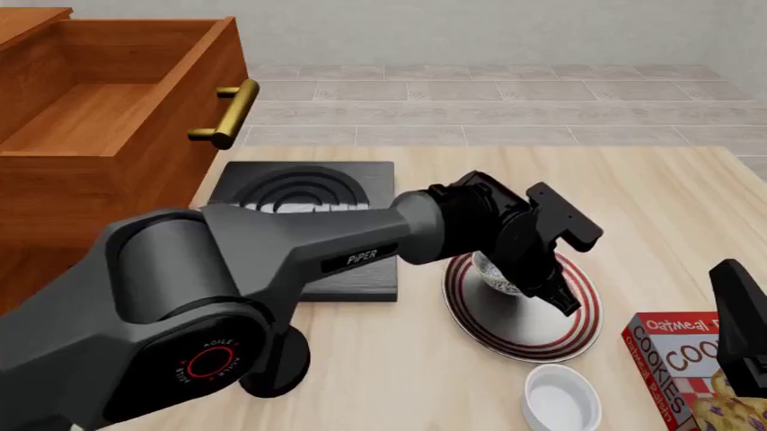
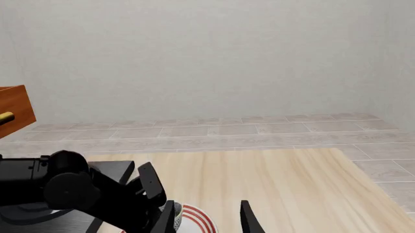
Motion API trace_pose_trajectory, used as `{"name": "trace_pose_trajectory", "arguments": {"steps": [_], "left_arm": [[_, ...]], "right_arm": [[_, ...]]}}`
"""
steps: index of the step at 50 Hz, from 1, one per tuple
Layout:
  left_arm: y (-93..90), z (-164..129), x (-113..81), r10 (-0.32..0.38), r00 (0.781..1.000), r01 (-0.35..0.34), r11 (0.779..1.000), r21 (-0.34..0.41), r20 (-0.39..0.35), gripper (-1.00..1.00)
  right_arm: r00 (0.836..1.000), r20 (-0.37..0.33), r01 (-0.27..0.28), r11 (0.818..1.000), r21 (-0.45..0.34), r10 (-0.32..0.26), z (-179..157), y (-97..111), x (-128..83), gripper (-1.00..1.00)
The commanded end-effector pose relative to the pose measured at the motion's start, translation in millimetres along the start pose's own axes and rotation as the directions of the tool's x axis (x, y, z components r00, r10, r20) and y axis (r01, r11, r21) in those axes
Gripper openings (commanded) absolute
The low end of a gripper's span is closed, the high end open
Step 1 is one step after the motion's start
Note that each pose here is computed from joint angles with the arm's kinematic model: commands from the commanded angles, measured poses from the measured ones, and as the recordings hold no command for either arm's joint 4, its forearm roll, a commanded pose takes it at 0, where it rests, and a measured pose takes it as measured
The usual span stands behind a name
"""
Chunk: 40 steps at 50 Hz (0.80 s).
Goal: Pick the akita bowl in the top layer of the wooden cabinet and place it on the plate.
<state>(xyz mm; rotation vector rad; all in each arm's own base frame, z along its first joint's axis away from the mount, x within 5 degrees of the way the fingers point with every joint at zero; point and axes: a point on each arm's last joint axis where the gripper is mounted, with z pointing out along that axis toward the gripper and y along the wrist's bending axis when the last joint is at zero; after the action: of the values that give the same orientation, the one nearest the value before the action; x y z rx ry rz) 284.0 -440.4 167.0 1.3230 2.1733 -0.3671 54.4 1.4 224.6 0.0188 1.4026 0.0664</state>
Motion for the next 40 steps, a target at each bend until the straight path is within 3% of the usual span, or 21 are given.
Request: {"name": "trace_pose_trajectory", "arguments": {"steps": [1, 20, 21, 40], "left_arm": [[2.4, 1.7, 0.5, -0.004, 1.0, 0.004, 1.0, -0.004, 0.003, -1.0], [-8.2, -0.6, -1.9, -0.017, 1.0, 0.017, 1.0, 0.008, 0.006, -1.0], [-7.3, -0.6, -2.0, -0.02, 1.0, 0.02, 1.0, 0.007, 0.006, 1.0], [-13.5, -4.2, -3.8, -0.017, 1.0, 0.017, 1.0, 0.014, 0.01, 1.0]], "right_arm": [[1.0, 0.0, 0.0, 1.0, 0.0, 0.0, 0.0, 0.0, 0.1, 1.0], [1.0, 0.002, 0.002, 1.0, 0.0, -0.002, 0.0, 0.0, -0.4, 1.0], [1.0, 0.002, 0.002, 1.0, 0.0, -0.002, 0.0, 0.0, -0.4, 1.0], [1.0, 0.005, 0.005, 1.0, 0.0, -0.005, 0.0, 0.1, -1.4, 1.0]]}}
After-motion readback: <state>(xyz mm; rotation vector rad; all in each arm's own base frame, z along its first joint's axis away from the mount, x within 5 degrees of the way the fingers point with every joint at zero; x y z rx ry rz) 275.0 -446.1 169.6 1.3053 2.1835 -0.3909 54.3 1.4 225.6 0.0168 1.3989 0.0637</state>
